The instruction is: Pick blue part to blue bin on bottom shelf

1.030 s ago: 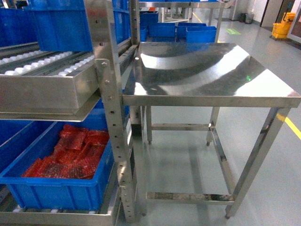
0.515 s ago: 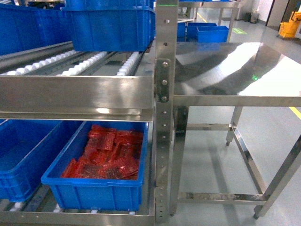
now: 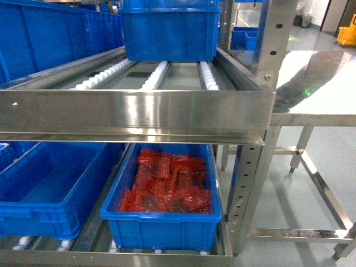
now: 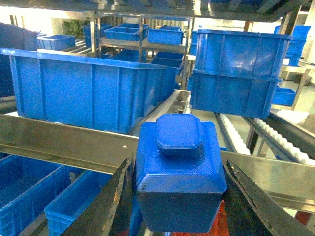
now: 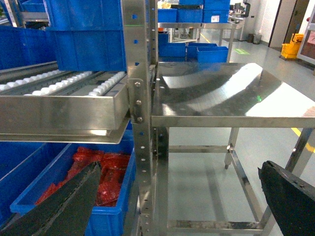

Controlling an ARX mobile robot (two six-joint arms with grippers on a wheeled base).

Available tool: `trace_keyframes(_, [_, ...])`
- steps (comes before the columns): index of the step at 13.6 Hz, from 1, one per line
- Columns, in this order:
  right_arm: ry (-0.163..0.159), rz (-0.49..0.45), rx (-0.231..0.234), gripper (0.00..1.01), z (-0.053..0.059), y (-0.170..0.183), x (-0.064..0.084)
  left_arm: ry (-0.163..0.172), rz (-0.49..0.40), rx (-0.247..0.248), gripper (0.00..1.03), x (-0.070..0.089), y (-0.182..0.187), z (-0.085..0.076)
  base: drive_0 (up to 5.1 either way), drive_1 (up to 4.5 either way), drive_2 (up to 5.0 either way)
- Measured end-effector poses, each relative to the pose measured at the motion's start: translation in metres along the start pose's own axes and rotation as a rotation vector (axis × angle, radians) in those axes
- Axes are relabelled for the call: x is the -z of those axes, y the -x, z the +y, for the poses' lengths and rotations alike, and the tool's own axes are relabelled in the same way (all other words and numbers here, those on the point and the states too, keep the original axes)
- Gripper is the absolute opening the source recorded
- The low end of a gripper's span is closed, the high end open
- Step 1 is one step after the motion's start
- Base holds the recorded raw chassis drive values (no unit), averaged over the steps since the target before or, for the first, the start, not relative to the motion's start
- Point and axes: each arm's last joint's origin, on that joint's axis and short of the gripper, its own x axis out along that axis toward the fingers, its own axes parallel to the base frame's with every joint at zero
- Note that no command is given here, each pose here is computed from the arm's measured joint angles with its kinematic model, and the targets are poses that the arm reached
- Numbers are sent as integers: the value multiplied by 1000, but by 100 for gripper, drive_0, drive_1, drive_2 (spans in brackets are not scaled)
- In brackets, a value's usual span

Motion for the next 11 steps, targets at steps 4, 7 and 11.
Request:
trace_keyframes(4, [0,2,0,98,0,0,0,-3,3,0,42,0,0,0,-503,242,242])
trace_keyframes(7, [0,-1,0,98,0,0,0,-3,3,0,42,0,0,0,-502,243,243])
trace_keyframes(11, [0,1,0,98,0,0,0,-1,0,-1,42,0,0,0,-509,236,236])
